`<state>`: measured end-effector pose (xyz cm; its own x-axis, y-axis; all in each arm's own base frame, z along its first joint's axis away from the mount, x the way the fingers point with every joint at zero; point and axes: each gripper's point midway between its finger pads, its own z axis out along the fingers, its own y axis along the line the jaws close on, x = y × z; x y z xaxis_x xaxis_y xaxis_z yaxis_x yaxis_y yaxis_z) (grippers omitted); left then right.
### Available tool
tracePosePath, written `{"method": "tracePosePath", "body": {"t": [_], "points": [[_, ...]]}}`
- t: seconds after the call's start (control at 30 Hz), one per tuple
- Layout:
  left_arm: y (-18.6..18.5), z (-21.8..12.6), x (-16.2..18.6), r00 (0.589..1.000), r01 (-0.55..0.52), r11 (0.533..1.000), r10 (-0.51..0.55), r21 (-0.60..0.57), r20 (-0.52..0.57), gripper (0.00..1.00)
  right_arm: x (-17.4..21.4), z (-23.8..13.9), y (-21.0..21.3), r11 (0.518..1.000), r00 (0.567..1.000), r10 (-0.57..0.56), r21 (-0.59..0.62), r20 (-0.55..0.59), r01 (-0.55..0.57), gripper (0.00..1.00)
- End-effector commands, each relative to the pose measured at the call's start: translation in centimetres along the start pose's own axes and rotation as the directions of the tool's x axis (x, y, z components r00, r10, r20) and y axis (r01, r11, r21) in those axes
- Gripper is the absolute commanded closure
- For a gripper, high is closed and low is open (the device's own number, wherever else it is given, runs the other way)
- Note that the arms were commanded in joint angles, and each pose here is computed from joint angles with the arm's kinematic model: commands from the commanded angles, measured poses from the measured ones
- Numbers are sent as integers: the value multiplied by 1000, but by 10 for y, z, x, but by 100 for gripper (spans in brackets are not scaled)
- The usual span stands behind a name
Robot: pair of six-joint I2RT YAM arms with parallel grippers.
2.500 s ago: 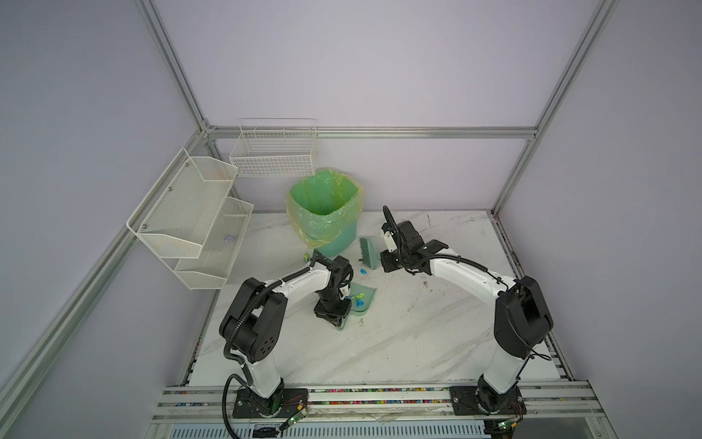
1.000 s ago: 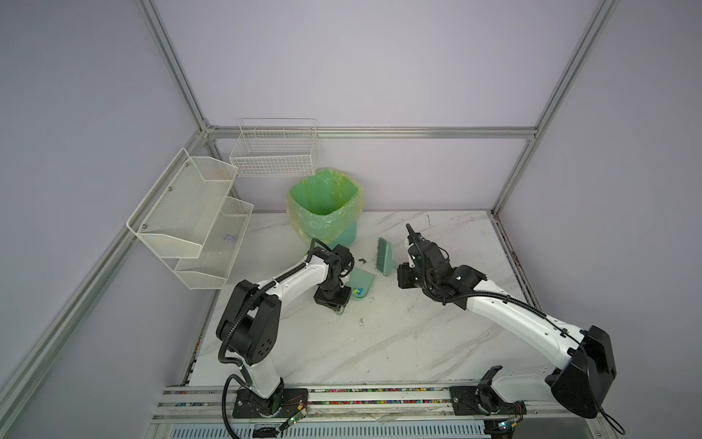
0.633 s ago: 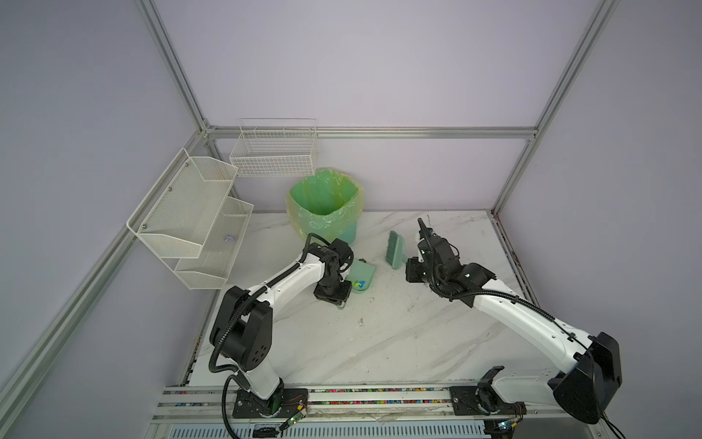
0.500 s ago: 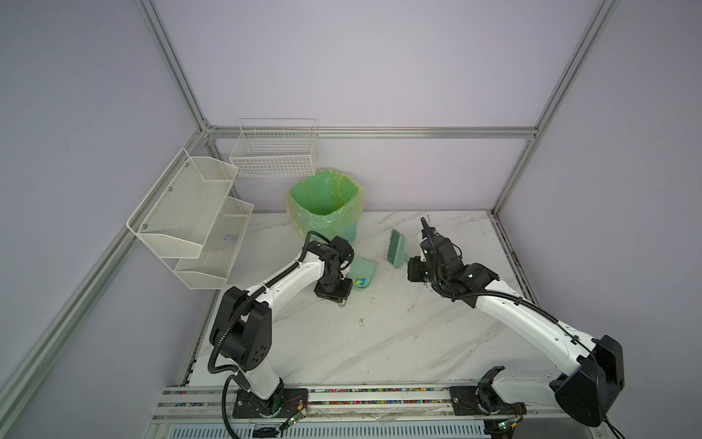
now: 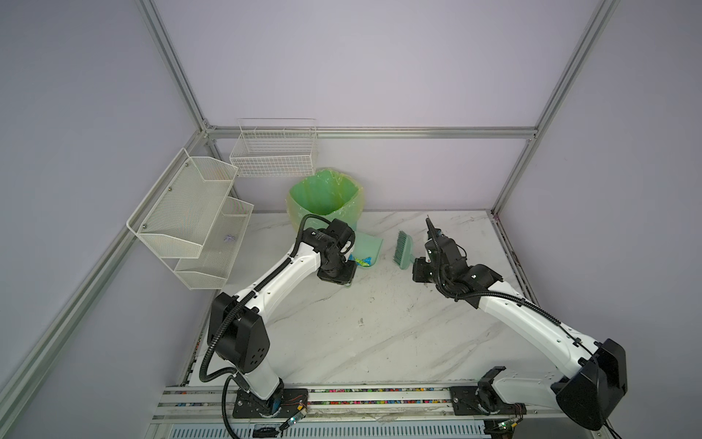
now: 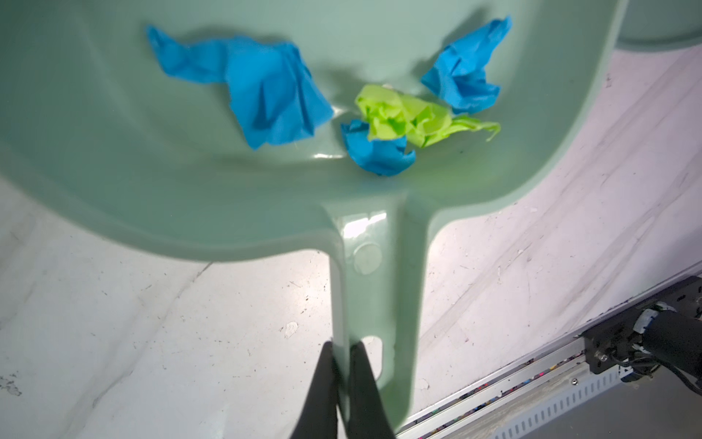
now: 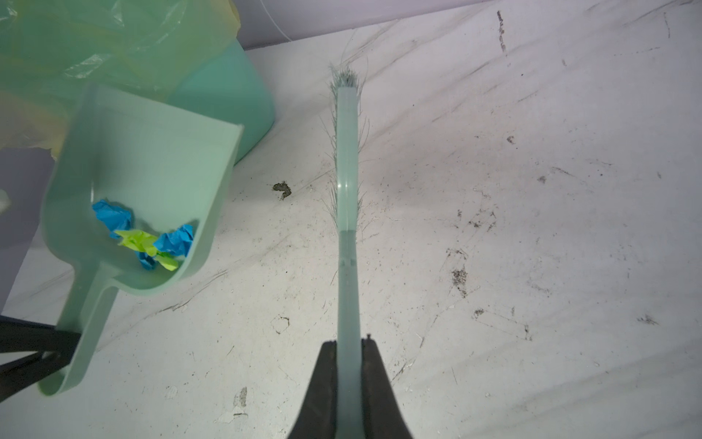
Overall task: Sweep away the paper scraps from the table
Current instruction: 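Raise the brush away with the right while the left lifts the loaded dustpan, then carry the loaded dustpan up over the trash bin with the left gripper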
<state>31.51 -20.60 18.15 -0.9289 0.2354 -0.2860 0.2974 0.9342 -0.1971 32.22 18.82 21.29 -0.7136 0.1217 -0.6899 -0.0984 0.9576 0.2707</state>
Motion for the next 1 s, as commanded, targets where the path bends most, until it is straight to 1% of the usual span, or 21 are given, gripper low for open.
{"method": "tracePosePath", "body": {"t": [0.0, 0.2, 0.37, 0.43, 0.63, 0.7, 0.77, 0.83, 0.97], "points": [[-10, -30, -36, 993, 3, 1000, -6, 29, 120, 100, 3, 0, -10, 999, 1000, 4, 32, 2, -4, 100], [-20, -46, -61, 983, -13, 998, 3, 53, 185, 100, 9, 4, -13, 999, 1000, -2, 40, -13, 3, 100], [-32, -71, -92, 956, -42, 996, 17, 77, 293, 100, 14, 10, -14, 999, 1000, -12, 42, -23, 13, 100], [-34, -76, -102, 949, -48, 996, 22, 75, 316, 100, 16, 12, -15, 999, 1000, -12, 43, -28, 13, 100], [-36, -90, -124, 938, -54, 997, 35, 47, 345, 100, 21, 17, -15, 999, 999, -11, 39, -40, 12, 100], [-34, -99, -129, 931, -40, 999, 26, 33, 363, 100, 22, 18, -15, 999, 999, -11, 39, -43, 13, 100], [-29, -110, -134, 923, -21, 1000, 20, -2, 383, 100, 22, 18, -14, 999, 999, -9, 32, -37, 10, 100], [-28, -119, -139, 916, -27, 999, 32, -19, 401, 100, 22, 20, -13, 1000, 999, -9, 25, -37, 10, 100], [-17, -131, -144, 903, -7, 997, 39, -76, 428, 100, 24, 26, -10, 1000, 999, -12, 17, -51, 13, 100]]}}
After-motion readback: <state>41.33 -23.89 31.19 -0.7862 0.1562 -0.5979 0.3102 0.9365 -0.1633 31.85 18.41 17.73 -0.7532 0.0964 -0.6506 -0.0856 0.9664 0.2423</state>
